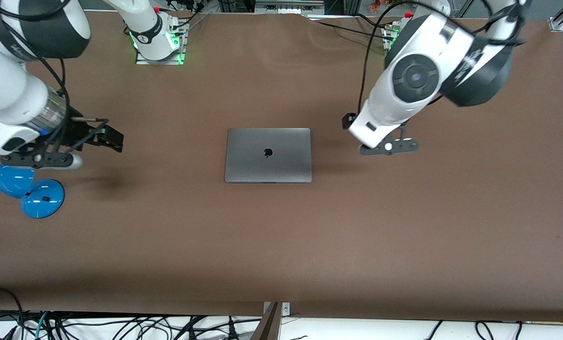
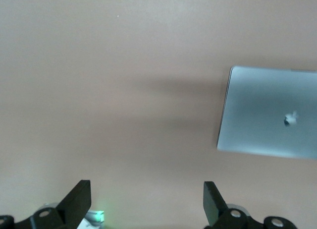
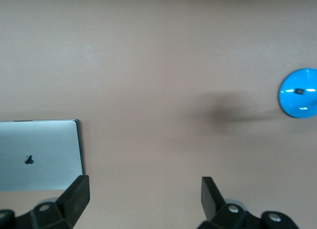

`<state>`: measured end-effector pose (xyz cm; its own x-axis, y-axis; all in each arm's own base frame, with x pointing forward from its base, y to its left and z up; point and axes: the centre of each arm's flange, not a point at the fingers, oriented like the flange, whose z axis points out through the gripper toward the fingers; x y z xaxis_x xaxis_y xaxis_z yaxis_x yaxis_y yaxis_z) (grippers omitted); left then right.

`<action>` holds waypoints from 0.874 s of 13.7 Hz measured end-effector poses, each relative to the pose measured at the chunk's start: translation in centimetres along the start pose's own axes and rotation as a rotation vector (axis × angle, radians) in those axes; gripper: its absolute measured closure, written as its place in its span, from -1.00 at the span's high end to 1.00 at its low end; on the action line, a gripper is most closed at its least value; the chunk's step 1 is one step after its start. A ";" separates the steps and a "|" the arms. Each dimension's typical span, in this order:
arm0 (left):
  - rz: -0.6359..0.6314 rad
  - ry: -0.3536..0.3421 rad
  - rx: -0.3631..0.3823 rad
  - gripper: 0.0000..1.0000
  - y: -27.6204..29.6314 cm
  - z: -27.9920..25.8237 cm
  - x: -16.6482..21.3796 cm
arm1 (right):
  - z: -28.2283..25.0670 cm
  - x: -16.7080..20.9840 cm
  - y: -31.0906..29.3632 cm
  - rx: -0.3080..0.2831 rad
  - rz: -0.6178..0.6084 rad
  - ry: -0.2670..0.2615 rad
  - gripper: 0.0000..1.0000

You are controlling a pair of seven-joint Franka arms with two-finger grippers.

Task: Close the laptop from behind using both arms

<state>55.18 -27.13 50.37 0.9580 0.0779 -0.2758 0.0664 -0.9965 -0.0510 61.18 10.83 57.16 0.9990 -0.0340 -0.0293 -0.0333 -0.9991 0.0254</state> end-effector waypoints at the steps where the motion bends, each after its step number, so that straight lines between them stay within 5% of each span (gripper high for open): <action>1: 0.008 0.001 -0.020 1.00 -2.4 -1.2 -0.5 | -0.5 -0.3 0.7 -0.002 0.011 -0.003 1.00; 12: 0.086 0.092 -0.022 1.00 -17.3 -4.8 -10.8 | -4.7 -5.4 8.0 -0.005 0.067 -0.128 1.00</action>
<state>45.02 -10.85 58.89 0.9819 -0.0100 -0.1890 -0.0121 -0.9999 -0.0096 55.61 3.13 62.23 0.9825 -0.1043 -0.1545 -0.0997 -0.9943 0.0370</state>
